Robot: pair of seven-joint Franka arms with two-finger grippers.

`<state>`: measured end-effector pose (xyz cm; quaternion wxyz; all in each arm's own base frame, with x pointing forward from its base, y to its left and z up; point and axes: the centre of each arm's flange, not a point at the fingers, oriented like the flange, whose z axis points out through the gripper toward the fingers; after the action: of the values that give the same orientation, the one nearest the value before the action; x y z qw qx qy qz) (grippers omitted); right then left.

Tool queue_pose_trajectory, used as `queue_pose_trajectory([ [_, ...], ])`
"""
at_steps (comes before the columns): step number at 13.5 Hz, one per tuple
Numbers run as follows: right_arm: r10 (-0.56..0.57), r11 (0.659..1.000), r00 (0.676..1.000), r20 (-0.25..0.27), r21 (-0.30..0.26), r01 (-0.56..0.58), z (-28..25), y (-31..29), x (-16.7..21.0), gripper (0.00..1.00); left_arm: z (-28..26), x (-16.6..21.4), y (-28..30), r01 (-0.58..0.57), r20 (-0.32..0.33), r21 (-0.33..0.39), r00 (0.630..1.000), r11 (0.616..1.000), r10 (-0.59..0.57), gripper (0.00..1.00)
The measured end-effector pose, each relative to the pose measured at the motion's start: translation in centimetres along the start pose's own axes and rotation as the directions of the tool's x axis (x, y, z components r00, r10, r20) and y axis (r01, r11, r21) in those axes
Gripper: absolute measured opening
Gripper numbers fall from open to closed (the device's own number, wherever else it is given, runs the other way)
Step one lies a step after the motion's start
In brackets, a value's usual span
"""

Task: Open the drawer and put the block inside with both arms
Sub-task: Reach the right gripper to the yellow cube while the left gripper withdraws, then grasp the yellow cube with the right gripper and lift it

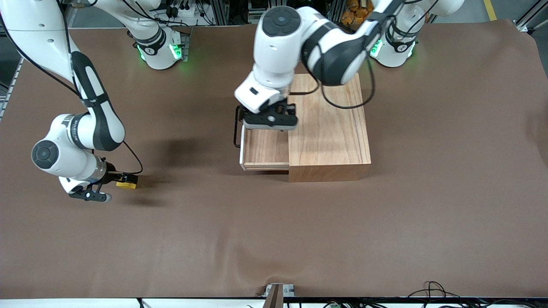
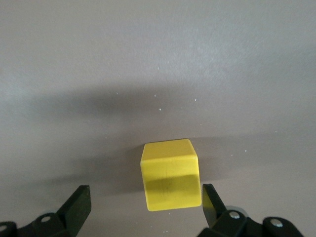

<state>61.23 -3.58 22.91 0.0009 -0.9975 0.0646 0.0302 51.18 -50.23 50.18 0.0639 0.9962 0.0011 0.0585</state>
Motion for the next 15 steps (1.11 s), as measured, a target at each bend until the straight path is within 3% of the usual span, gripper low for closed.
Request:
queue_pose_trajectory([
  [5, -0.119, 0.993, 0.992, -0.031, -0.028, 0.118, 0.0, 1.3, 0.3, 1.00, -4.0, 5.9, -9.3, 0.031, 0.031, 0.016, 0.999, 0.999, -0.031, 1.00],
  [9, -0.131, 0.991, 0.985, -0.110, -0.032, 0.128, 1.5, 1.2, -0.3, 1.00, -5.1, 8.7, -15.3, 0.028, 0.063, 0.056, 0.998, 0.998, -0.032, 1.00],
  [14, -0.135, 0.991, 0.976, -0.173, -0.035, 0.131, 3.7, 1.2, -2.0, 1.00, -6.6, 11.3, -23.6, -0.006, 0.116, 0.093, 0.993, 0.996, -0.005, 1.00],
  [15, -0.136, 0.991, 0.975, -0.177, -0.035, 0.132, 4.1, 1.2, -2.4, 0.93, -7.4, 11.8, -25.6, -0.023, 0.124, 0.093, 0.992, 0.995, 0.011, 1.00],
])
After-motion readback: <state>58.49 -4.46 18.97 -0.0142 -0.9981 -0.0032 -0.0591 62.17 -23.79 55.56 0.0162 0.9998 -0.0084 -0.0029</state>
